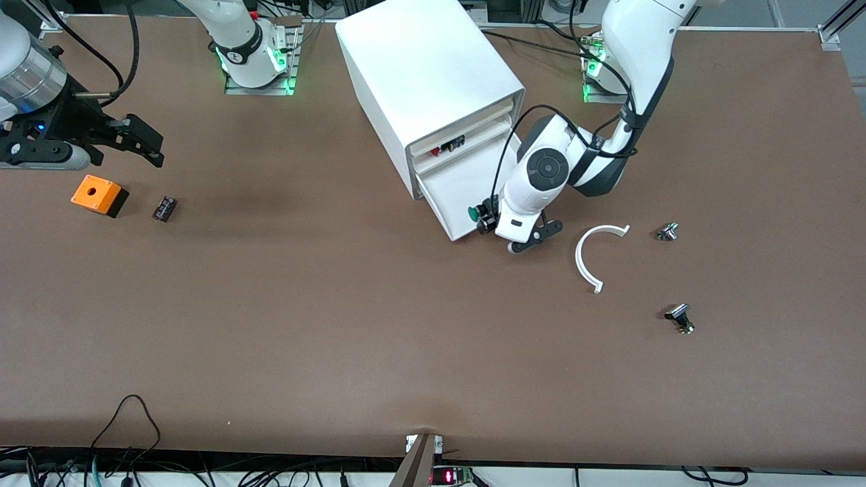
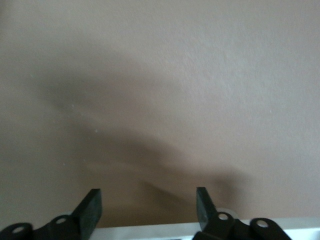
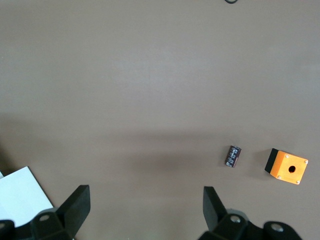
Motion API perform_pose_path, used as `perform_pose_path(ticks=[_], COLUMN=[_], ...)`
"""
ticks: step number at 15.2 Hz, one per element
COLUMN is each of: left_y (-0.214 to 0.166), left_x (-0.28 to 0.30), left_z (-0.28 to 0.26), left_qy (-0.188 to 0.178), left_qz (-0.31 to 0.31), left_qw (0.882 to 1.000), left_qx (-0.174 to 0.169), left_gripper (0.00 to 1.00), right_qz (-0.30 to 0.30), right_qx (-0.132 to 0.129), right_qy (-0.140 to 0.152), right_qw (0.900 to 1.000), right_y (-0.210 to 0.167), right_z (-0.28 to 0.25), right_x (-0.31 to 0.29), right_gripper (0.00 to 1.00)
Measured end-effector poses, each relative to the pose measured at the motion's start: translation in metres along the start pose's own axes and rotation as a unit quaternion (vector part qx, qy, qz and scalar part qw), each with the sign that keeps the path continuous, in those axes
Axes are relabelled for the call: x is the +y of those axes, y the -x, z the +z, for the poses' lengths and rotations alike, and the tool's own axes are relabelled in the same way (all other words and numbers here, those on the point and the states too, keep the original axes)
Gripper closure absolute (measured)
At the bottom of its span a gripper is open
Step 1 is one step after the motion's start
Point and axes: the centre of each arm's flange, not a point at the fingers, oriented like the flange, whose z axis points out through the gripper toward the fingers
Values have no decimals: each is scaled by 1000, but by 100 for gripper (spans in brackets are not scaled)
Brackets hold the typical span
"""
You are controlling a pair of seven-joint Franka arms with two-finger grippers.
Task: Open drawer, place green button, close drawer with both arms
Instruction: 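Push the drawer closed into the cabinet with the left gripper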
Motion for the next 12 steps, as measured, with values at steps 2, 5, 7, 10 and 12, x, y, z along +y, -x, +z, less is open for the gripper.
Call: perform_pose_path(ticks=[2, 5, 7, 10, 12], left_y=[17, 38, 52, 71, 80], left_x=[5, 7, 7, 8, 10], left_z=[6, 12, 13, 7, 5], left_qy=[-6, -19, -38, -60, -63], left_qz=[10, 22, 32, 45, 52], left_qw=[1000, 1000, 998, 996, 996], left_qx=[-2, -12, -26, -41, -45], left_gripper=[10, 7, 3, 2, 2], right_qz=[0, -2, -5, -11, -37], right_qx=[1, 1, 0, -3, -4], right_qy=[1, 1, 1, -1, -3], right_qw=[1000, 1000, 1000, 1000, 999], right_y=[3, 4, 4, 5, 5], right_z=[0, 1, 1, 4, 4], right_x=[4, 5, 2, 0, 0], right_gripper=[0, 0, 0, 0, 0])
